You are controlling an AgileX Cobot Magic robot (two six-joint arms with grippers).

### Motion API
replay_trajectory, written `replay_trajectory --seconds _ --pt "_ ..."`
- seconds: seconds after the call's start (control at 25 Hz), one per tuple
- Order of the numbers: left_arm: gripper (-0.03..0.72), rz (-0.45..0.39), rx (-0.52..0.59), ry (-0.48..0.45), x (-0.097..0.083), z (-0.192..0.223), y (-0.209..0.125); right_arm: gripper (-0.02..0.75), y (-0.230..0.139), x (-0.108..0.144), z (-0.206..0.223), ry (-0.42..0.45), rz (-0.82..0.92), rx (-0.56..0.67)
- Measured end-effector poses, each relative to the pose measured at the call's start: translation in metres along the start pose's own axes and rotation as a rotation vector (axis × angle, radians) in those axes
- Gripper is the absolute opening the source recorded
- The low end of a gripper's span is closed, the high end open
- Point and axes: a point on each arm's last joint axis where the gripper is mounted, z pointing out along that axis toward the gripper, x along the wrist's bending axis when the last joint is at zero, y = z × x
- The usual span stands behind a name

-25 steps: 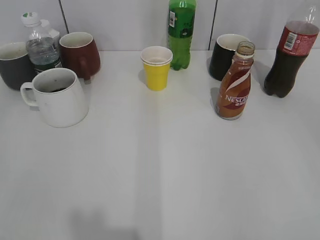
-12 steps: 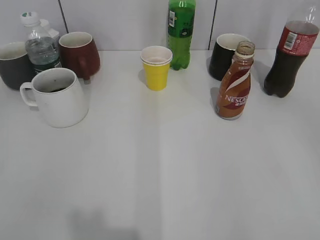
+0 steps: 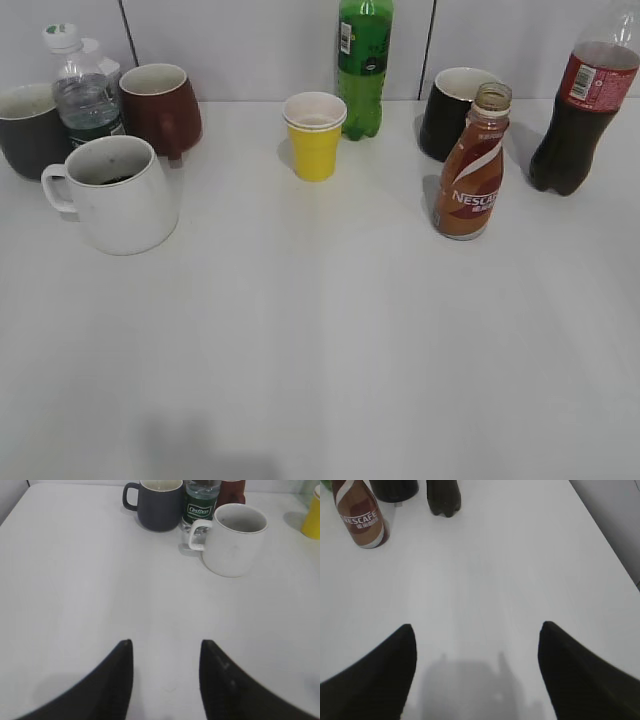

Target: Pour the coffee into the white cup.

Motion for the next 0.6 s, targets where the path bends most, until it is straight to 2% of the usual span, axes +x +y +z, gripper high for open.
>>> replay_trajectory --seconds 0.6 --pt "0.326 0.0 0.0 0.0 0.0 0.0 0.0 0.589 0.0 0.0 0.0 0.0 0.0 0.0"
